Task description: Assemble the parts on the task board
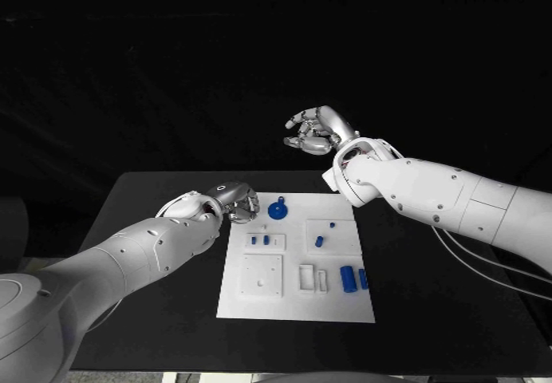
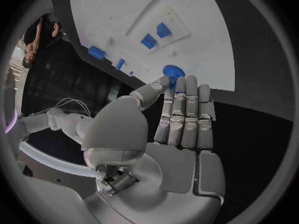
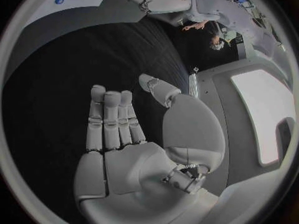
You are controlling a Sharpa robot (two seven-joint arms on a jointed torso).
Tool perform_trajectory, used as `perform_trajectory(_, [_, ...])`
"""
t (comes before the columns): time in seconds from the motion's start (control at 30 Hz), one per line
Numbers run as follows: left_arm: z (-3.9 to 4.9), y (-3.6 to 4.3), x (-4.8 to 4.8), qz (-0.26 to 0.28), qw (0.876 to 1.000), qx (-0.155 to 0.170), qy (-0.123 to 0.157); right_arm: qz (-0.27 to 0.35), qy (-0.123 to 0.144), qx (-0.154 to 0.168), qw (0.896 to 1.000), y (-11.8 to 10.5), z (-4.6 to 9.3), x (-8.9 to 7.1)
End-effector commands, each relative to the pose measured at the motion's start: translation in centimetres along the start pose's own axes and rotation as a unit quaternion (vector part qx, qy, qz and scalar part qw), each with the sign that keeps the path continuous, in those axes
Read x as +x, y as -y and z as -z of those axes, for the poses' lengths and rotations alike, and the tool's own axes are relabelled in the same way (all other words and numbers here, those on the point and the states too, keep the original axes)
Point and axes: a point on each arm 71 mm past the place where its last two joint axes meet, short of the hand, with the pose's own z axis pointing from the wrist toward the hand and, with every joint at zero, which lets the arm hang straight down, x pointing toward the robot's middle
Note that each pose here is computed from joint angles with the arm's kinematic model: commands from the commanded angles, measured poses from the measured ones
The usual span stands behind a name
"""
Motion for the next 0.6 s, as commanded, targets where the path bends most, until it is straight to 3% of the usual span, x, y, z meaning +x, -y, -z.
perform_trajectory(0.03, [-0.17,0.44,0.2,-0.001,1.0,0.016,-0.011,-0.005,0.003,-0.007,1.0,-0.26,-0.04,0.09])
perform_trajectory(0.6, [-0.31,0.14,0.85,0.002,0.999,0.01,-0.033,-0.009,-0.002,-0.008,1.0,-0.73,-0.08,0.52])
